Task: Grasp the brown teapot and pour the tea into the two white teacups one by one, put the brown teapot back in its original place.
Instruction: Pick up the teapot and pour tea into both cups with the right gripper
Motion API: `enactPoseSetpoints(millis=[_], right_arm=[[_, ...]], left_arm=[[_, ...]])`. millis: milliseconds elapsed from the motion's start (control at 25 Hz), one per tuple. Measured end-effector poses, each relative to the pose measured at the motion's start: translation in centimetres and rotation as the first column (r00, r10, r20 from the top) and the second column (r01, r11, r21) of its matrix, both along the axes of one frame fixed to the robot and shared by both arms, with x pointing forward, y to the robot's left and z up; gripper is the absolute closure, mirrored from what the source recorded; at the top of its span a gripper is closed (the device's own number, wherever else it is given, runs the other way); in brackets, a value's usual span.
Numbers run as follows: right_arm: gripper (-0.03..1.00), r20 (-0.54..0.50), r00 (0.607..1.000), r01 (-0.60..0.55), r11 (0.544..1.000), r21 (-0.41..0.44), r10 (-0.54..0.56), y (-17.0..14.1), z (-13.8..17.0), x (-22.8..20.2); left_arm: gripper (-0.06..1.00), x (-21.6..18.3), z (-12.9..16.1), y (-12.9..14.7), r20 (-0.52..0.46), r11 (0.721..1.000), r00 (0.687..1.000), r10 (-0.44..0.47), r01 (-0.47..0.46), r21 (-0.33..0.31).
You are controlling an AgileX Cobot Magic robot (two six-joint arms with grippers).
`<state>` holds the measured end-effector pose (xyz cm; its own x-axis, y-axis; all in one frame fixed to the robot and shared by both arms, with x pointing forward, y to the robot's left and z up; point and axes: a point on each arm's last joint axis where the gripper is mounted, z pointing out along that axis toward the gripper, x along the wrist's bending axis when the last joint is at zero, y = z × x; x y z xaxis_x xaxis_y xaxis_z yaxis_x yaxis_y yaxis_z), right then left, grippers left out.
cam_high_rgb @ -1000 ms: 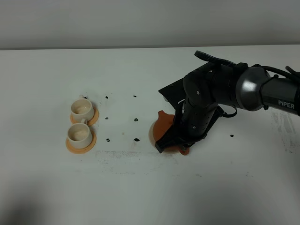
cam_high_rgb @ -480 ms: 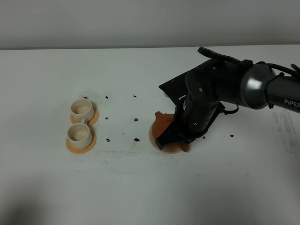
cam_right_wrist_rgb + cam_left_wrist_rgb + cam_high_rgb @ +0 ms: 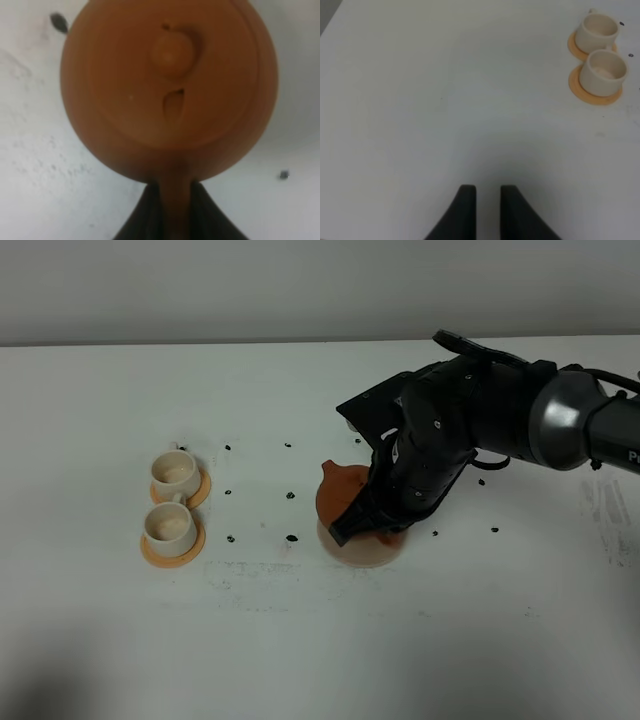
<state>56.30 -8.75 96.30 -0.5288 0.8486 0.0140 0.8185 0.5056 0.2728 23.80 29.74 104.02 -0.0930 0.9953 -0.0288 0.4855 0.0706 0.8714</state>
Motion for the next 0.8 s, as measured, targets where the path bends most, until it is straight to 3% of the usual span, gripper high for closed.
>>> enactPoseSetpoints(millis=[360, 560, 800], right_arm=[[0.88, 0.156, 0.971, -0.179, 0.984, -0.01, 0.178, 2.7, 2.2, -1.6], [0.88, 0.197, 0.93, -0.31, 0.95, -0.031, 0.31, 4.8, 2.6, -2.8], [0.88, 0.262, 0.881, -0.398, 0.916, -0.041, 0.395, 6.8, 3.9, -3.5]], left_arm=[[0.83, 0.0, 0.0, 0.0, 0.0, 1.0, 1.0, 0.0, 0.0, 0.0], [0.83, 0.0, 0.0, 0.0, 0.0, 1.0, 1.0, 0.001, -0.001, -0.001], [0.83, 0.0, 0.0, 0.0, 0.0, 1.0, 1.0, 0.001, -0.001, -0.001]])
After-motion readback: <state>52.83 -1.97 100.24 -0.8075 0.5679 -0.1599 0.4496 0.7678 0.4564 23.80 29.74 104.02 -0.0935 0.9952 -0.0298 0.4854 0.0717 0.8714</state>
